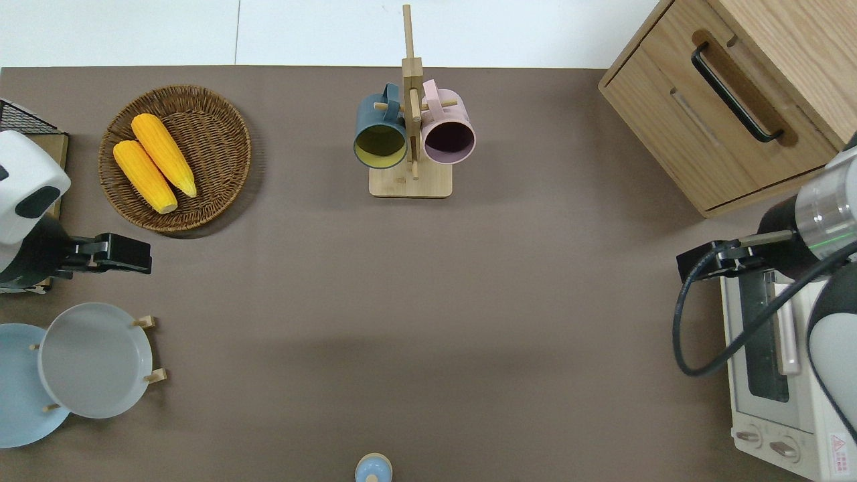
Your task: Pick gray plate from low plate rack and place it on table with left arm
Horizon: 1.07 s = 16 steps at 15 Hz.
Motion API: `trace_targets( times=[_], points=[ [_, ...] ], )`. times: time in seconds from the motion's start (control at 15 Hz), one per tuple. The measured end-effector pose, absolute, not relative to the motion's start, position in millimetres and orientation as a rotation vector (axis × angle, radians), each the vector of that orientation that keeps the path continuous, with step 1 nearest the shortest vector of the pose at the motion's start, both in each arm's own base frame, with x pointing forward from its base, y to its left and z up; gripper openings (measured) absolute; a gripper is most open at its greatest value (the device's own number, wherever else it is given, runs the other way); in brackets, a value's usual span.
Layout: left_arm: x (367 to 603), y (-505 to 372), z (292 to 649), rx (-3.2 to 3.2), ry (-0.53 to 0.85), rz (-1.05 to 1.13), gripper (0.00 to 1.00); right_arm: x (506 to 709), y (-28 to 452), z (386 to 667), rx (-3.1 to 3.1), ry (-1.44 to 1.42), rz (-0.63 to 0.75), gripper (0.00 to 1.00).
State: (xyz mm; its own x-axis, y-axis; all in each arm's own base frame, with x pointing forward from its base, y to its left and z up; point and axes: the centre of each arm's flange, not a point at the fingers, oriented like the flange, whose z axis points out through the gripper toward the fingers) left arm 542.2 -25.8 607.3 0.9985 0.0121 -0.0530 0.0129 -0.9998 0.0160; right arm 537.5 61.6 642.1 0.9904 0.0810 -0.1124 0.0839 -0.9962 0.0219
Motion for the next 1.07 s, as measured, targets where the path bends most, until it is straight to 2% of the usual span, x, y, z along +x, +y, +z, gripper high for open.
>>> trace_targets(
  times=[1.07],
  points=[
    [539.3, -23.9, 604.1, 3.127, 0.028, -0.124, 1.00, 537.5, 61.6, 642.1, 3.108, 0.129, -0.174, 0.99]
  ],
)
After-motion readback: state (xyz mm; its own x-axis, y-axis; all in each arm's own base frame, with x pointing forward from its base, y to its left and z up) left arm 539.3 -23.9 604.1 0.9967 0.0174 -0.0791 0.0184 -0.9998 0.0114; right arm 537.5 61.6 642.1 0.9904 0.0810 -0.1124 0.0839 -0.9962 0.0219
